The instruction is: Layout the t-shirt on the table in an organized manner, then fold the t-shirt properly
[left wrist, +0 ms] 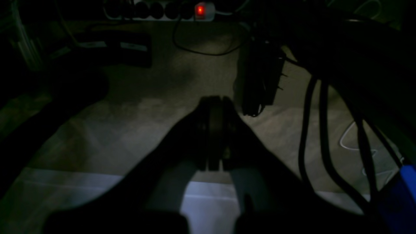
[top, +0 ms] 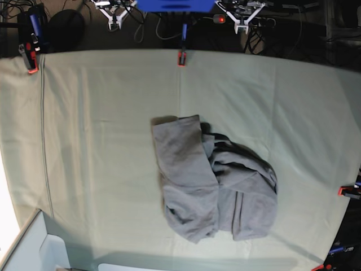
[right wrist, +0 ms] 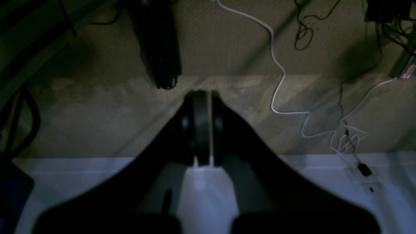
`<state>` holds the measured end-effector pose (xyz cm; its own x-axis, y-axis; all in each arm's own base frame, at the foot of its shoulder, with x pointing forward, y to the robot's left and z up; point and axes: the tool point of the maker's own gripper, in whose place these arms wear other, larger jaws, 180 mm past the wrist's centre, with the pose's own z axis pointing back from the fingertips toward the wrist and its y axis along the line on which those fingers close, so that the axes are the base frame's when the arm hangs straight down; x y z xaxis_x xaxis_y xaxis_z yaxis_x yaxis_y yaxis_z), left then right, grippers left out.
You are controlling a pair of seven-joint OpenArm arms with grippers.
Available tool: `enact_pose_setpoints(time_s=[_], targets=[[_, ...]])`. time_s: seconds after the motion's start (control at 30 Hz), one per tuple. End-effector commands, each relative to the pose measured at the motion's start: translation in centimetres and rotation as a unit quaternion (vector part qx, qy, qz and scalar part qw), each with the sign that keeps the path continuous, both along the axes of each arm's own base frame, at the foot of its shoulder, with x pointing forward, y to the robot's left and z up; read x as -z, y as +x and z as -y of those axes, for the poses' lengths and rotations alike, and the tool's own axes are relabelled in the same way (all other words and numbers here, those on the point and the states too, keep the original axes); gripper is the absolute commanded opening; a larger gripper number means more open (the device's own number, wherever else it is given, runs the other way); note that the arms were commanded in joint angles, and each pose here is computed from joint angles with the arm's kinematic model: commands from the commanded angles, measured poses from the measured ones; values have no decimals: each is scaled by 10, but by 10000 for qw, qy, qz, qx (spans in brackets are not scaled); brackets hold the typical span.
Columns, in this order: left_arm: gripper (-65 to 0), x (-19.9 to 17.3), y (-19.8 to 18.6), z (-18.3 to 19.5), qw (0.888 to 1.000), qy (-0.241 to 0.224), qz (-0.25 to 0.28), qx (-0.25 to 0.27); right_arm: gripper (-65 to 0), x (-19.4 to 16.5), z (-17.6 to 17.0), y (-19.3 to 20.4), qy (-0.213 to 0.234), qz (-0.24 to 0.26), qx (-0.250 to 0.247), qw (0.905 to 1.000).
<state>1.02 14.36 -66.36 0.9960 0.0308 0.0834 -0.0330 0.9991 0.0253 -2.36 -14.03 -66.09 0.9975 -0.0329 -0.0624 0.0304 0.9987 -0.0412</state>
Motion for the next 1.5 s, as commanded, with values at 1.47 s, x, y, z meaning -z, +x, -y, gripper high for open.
enact_pose_setpoints(time_s=[1.47], targets=[[-650,-164,22,-40,9639,-24,2661,-102,-650,-152,27,21,-219,2452,-482,9680]])
